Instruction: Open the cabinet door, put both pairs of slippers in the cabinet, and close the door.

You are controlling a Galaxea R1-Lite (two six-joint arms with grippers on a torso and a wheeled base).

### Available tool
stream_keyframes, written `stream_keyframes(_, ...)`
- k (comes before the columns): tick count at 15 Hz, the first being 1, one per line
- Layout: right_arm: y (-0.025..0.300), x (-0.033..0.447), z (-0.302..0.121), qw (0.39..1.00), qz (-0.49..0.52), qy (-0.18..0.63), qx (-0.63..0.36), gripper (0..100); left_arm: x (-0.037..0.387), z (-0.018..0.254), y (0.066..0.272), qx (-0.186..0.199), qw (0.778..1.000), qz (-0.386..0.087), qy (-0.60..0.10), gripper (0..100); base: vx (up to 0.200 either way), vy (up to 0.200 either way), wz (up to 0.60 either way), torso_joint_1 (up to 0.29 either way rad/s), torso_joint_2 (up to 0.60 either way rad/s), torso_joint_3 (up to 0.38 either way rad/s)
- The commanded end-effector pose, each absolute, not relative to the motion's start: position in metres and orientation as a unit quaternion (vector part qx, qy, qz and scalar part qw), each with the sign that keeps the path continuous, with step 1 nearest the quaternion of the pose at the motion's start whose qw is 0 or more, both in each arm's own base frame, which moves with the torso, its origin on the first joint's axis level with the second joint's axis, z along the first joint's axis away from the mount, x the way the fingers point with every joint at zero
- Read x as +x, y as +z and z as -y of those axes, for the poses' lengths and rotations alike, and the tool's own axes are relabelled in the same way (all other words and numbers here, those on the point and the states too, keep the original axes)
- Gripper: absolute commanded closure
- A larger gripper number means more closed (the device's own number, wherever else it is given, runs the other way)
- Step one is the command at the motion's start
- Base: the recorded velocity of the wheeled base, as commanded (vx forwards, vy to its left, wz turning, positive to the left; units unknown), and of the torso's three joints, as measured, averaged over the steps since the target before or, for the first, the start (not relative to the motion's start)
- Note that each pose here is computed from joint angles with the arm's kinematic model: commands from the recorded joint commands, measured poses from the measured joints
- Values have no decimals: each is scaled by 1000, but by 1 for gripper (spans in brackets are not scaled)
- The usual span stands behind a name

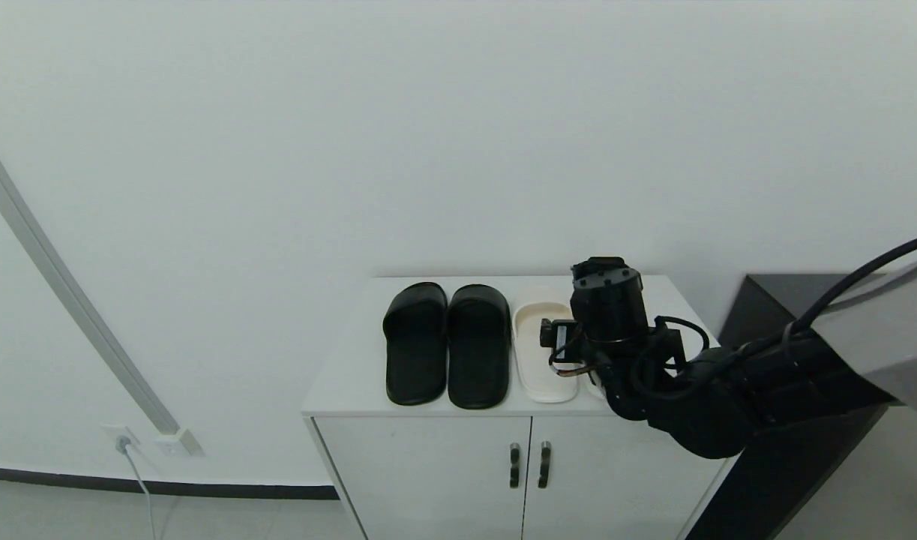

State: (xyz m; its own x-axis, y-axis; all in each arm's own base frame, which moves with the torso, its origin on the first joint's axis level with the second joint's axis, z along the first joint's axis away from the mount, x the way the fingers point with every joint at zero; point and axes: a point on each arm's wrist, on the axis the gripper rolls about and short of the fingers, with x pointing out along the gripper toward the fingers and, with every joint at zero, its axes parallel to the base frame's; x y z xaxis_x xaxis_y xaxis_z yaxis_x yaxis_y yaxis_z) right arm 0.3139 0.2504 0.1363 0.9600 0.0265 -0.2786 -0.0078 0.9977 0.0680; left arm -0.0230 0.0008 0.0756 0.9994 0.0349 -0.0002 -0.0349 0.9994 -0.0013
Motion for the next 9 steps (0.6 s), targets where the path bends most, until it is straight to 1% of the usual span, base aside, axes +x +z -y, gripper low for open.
stream_keyframes(1, 118, 340, -254, 989, -145, -8, 27, 0, -23, -1, 76, -1, 1000, -1, 18, 100, 0, 0, 0, 0, 0, 0)
stream_keyframes(5, 115, 362, -255, 990, -134, -20, 31, 0, -23, -1, 76, -2, 1000, -1, 18, 100, 0, 0, 0, 0, 0, 0)
stream_keyframes(9, 116, 366, -255, 991, -129, -21, 30, 0, -23, -1, 76, -1, 1000, -1, 18, 100, 0, 0, 0, 0, 0, 0)
